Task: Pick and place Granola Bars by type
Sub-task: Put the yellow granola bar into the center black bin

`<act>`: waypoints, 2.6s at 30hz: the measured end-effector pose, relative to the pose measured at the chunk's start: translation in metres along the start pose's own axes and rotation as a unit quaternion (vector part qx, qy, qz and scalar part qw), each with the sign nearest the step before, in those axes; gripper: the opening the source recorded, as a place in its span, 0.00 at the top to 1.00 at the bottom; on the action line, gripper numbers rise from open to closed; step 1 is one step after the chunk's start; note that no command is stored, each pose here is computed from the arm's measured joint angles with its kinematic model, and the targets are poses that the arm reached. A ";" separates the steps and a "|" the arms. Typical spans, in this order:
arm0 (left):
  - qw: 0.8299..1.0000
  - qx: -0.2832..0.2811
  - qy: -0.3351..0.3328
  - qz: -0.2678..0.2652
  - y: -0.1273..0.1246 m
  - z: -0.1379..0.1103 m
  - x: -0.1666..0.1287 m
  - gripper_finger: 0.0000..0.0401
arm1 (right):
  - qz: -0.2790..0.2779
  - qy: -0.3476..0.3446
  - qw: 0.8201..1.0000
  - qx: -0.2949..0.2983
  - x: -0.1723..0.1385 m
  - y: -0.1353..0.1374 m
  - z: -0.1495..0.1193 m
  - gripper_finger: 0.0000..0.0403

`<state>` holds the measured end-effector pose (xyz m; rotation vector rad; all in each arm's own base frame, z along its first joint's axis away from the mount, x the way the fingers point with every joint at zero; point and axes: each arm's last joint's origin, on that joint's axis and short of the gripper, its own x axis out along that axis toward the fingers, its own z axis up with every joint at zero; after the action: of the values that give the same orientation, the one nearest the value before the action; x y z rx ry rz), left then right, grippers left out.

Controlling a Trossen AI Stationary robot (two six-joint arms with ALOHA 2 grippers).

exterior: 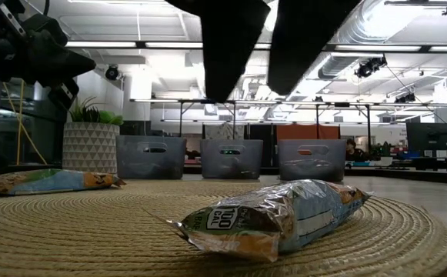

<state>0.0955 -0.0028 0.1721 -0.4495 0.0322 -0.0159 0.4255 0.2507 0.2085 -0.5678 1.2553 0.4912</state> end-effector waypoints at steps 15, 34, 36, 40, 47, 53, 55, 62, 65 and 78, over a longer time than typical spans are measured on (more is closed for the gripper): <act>1.000 0.000 0.000 0.000 0.000 0.000 0.000 1.00 | 0.028 0.029 0.999 0.020 0.035 0.005 0.000 0.59; 1.000 0.000 0.000 0.000 0.000 0.000 0.000 1.00 | 0.043 0.020 0.998 0.031 0.035 0.006 0.001 0.59; 1.000 0.000 0.000 0.000 0.000 0.000 0.000 1.00 | 0.042 0.018 0.998 0.031 0.035 0.006 0.002 0.59; 1.000 0.000 0.000 0.000 0.000 0.000 0.000 1.00 | 0.046 0.020 0.998 0.030 0.040 0.006 0.002 0.59; 1.000 0.000 0.000 0.000 0.000 0.000 0.000 1.00 | 0.052 0.017 0.998 0.031 0.050 0.008 0.003 0.59; 1.000 0.000 0.000 0.000 0.000 0.000 0.000 1.00 | 0.046 0.010 0.998 0.034 0.051 0.007 0.005 0.59; 1.000 0.000 0.000 0.000 0.000 0.000 0.000 1.00 | 0.046 0.011 0.998 0.034 0.051 0.007 0.005 0.59; 1.000 0.000 0.000 0.000 0.000 0.000 0.000 1.00 | 0.046 0.008 0.998 0.034 0.051 0.007 0.005 0.59; 1.000 0.000 0.000 -0.001 0.000 0.000 0.000 1.00 | 0.046 0.008 0.998 0.034 0.051 0.007 0.005 0.59; 1.000 0.000 0.000 -0.001 0.000 0.000 0.000 1.00 | 0.071 0.019 0.996 0.059 0.071 0.012 -0.003 0.59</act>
<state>0.0955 -0.0029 0.1722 -0.4497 0.0316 -0.0177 0.4332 0.2606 0.1380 -0.3930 1.3578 0.5228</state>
